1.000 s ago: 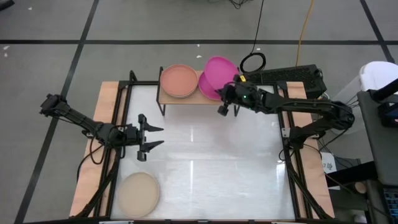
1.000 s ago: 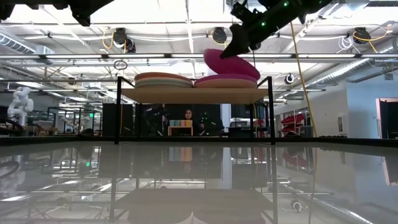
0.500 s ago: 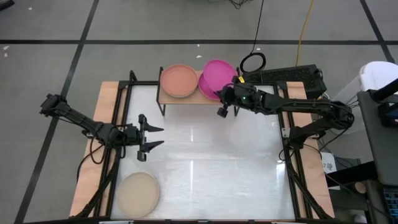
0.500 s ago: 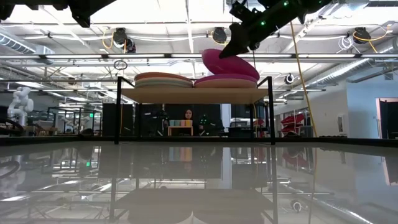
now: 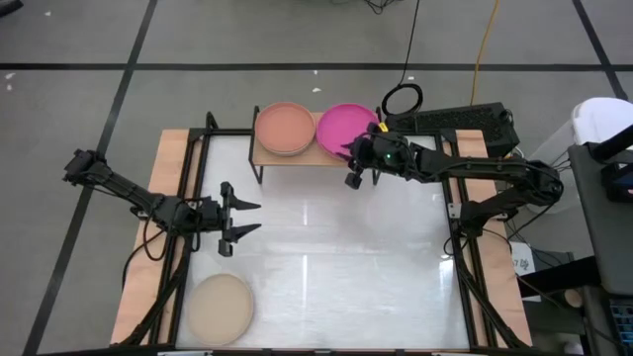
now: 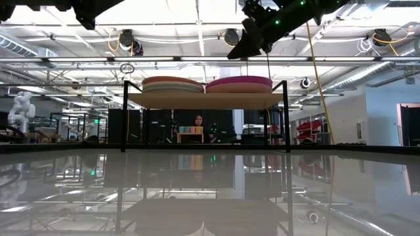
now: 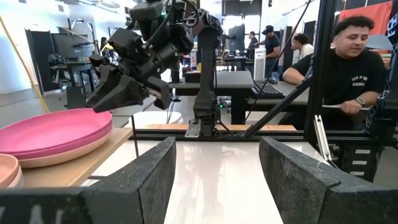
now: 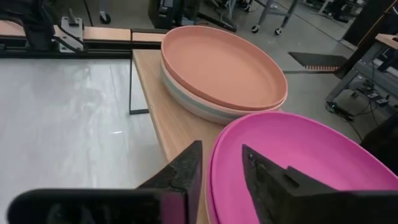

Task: Place and stack plates onto a shelf
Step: Stack the pink plate on top of the pink plate on the shelf, then stack the light gray plate on top of the pink plate on the shelf

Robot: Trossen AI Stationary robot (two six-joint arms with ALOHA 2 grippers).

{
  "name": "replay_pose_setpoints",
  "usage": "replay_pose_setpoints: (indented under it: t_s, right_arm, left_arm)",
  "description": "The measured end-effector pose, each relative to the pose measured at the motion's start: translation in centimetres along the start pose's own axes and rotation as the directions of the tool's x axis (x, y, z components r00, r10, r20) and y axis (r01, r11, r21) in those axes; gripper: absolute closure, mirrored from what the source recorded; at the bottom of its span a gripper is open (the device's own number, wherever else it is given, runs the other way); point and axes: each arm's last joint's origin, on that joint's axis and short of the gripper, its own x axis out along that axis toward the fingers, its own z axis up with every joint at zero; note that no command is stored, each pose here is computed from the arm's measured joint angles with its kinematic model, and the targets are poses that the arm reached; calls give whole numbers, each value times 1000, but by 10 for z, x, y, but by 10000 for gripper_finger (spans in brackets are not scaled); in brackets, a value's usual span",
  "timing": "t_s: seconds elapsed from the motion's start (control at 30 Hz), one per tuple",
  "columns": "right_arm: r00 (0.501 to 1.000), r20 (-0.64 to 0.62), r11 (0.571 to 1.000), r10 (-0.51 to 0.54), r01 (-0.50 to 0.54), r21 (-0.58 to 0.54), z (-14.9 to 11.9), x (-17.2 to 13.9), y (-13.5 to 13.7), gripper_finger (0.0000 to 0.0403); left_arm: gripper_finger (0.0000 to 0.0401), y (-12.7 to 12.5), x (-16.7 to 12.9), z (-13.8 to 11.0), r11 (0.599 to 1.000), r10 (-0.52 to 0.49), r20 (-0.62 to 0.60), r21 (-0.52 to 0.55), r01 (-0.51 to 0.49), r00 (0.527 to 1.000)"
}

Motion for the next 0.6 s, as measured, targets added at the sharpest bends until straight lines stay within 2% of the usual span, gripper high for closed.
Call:
replay_pose_setpoints:
  t_s: [0.27,0.37,0.43,0.5,0.6]
  right_arm:
    - [1000,14,1000,13,-14,21,2,-1,1,283]
    - [985,114,988,133,-141,63,13,-13,9,283]
    - [945,217,960,245,-268,80,26,-26,18,286]
    - [893,298,928,338,-368,50,36,-38,32,291]
    - [839,333,895,431,-444,-41,41,-49,56,296]
  left_arm:
    - [167,0,0,0,999,0,-1,-36,0,1000]
    - [167,-1,0,-3,995,-15,-29,-97,12,999]
    - [167,-1,0,-5,985,-20,-45,-171,12,999]
    - [167,-2,1,-7,981,-28,-56,-192,16,998]
    - [167,-6,3,-11,984,-88,-89,-163,72,992]
